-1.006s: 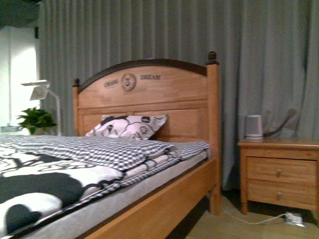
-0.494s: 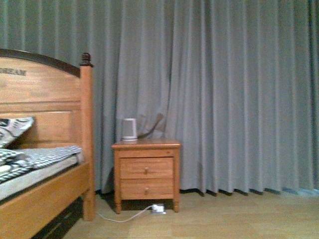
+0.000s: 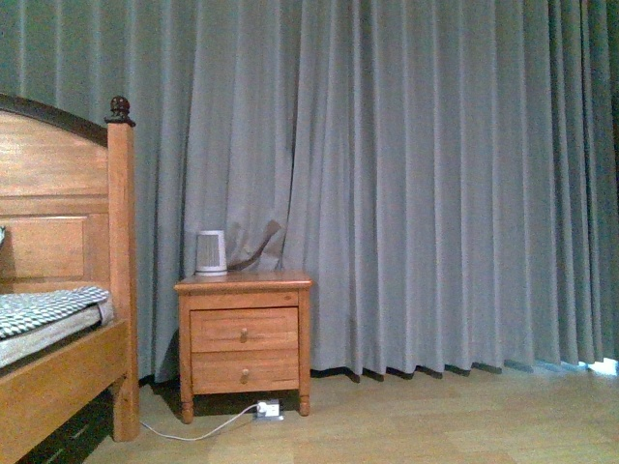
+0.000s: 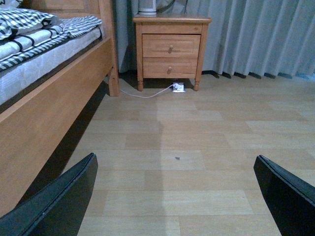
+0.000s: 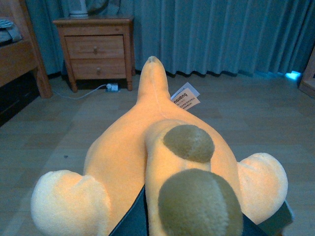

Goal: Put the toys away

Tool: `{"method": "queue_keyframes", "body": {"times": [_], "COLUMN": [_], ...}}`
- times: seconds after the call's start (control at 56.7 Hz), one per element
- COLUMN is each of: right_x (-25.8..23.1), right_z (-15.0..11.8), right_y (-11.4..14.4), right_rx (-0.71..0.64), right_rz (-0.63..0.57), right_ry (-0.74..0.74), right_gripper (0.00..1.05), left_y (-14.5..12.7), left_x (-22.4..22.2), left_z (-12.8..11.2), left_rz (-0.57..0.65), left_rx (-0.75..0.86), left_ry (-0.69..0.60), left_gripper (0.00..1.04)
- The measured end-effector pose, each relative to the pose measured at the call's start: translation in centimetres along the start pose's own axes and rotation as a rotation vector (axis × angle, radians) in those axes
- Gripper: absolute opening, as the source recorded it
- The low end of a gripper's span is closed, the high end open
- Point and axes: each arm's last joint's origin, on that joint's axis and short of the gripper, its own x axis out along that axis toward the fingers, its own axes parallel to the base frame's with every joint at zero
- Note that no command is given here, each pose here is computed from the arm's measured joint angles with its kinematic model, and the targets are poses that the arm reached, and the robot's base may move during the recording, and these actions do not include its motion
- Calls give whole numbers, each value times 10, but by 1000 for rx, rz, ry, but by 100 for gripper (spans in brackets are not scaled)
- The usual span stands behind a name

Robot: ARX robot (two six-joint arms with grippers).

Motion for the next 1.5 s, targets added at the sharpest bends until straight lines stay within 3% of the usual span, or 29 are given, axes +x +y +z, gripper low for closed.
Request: {"method": "queue_keyframes", "body": {"times": [1.5], "right_x": [0], "right_z": [0], "right_y": [0], "right_rx": [0], "right_rz": [-3], "right_ry": [0], "right_gripper": [13], "left_y": [0], "left_x": [0], "left_z": [0], "left_rz": [-1], "left_rx": [0], "left_ry": [0], "left_gripper": [98]}}
